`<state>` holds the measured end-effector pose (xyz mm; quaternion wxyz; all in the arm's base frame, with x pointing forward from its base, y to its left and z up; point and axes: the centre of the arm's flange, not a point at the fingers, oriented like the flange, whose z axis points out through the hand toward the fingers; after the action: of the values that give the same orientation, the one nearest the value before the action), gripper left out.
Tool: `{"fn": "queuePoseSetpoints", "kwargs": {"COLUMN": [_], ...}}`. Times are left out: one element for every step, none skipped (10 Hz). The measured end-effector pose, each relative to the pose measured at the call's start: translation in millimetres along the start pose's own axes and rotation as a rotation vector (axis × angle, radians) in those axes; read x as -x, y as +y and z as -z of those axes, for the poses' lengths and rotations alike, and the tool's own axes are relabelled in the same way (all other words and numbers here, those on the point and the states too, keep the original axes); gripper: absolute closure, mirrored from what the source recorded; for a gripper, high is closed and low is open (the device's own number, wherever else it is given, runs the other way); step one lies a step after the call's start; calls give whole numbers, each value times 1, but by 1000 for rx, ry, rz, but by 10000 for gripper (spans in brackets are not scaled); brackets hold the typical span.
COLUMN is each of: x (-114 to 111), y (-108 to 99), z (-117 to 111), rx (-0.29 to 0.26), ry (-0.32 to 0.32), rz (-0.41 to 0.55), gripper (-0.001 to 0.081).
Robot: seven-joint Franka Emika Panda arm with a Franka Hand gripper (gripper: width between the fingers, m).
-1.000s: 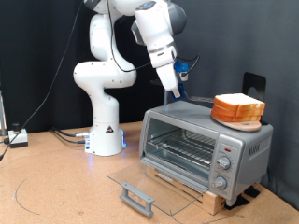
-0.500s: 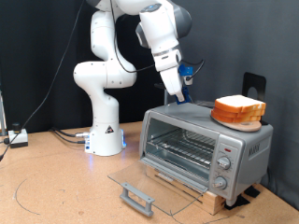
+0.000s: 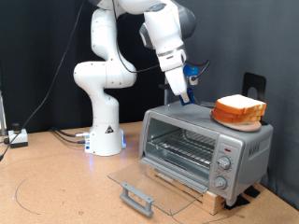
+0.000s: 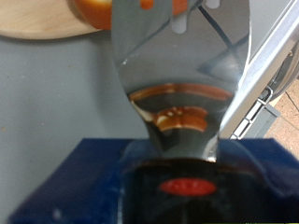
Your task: Make a piece of toast with the oven
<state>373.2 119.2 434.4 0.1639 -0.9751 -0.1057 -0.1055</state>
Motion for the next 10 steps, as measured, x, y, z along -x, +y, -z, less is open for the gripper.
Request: {"fn": "queuePoseSetpoints", "kwargs": {"x": [-3,-6,-8,-9,-12,-14,-15,-17,-18,-19], "y": [0,-1,-1,-2,-3,-4,-7,-9,-11,-13], "z": [0,-1,-2,-3,-5,-6,-8,-10,-12,-14], "rx": [4,9,12,13,14,18,21,23,24,18], "ry": [8,18,24,27,29,36,41,48,58,65], "rz": [2,4,6,9,13,19,28,39,52,61], "gripper": [410,410,410,410,410,410,410,410,410,410]}}
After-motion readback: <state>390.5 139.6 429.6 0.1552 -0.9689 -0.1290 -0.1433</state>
